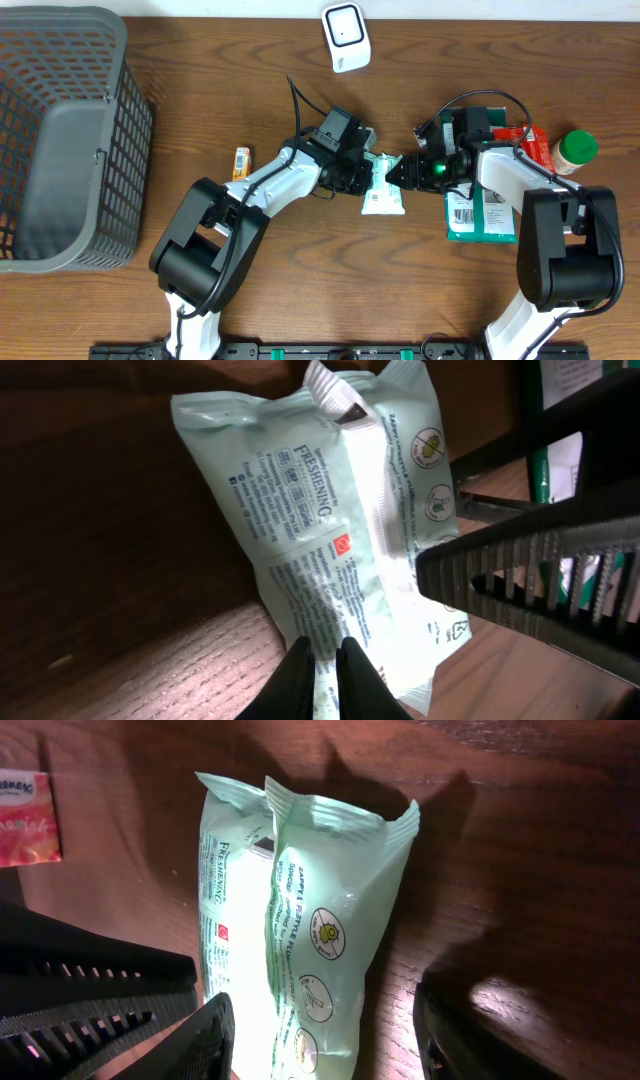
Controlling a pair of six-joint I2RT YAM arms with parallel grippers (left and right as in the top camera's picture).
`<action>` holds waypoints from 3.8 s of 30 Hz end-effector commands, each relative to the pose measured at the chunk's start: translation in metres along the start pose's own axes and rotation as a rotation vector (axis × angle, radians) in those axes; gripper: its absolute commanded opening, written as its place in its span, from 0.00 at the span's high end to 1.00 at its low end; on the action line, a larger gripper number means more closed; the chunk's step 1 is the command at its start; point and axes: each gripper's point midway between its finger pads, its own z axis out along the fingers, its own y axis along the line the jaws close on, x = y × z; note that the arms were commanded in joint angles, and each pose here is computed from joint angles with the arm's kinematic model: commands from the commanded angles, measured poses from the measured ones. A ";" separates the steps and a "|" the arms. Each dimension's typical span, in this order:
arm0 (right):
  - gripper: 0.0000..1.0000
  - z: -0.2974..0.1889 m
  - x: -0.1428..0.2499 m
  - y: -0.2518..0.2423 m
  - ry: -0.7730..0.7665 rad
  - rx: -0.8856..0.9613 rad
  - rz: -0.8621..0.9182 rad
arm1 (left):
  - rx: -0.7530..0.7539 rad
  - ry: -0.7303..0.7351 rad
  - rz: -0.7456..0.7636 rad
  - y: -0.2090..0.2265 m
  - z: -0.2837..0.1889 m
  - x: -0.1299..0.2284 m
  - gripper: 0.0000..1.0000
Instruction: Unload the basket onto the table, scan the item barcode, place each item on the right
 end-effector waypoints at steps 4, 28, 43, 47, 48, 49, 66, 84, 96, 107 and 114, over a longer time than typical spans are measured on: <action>0.46 0.010 0.017 -0.010 0.048 0.039 0.033 | -0.035 0.015 -0.004 0.004 0.010 0.008 0.88; 0.47 0.010 0.017 -0.010 0.049 0.038 0.033 | -0.115 0.050 -0.005 0.020 0.029 0.022 0.88; 0.56 0.010 0.010 0.012 0.028 -0.089 0.006 | -0.133 0.092 -0.025 0.031 0.039 0.034 0.88; 0.59 0.011 0.011 0.011 0.024 -0.089 0.002 | -0.134 0.093 -0.025 0.031 0.039 0.034 0.88; 0.60 0.011 0.010 0.011 0.021 -0.089 0.000 | -0.134 0.093 -0.025 0.031 0.039 0.034 0.88; 0.60 0.012 0.010 0.010 0.017 -0.090 -0.004 | -0.134 0.093 -0.025 0.031 0.039 0.034 0.88; 0.86 0.015 0.004 0.008 -0.032 -0.096 -0.061 | -0.114 0.009 -0.027 0.024 0.009 0.008 0.75; 0.99 -0.051 -0.013 0.062 -0.169 -0.111 -0.194 | -0.247 -0.428 -0.118 0.034 -0.215 -0.046 0.41; 0.99 -0.108 -0.035 0.113 -0.178 0.105 -0.299 | -0.469 -0.447 -0.370 0.130 -0.266 -0.022 0.21; 0.99 -0.192 -0.076 0.208 -0.295 0.228 -0.402 | -0.480 -0.449 -0.395 0.138 -0.271 -0.020 0.17; 0.99 -0.236 -0.123 0.240 -0.440 0.360 -0.510 | -0.480 -0.449 -0.395 0.138 -0.271 -0.020 0.16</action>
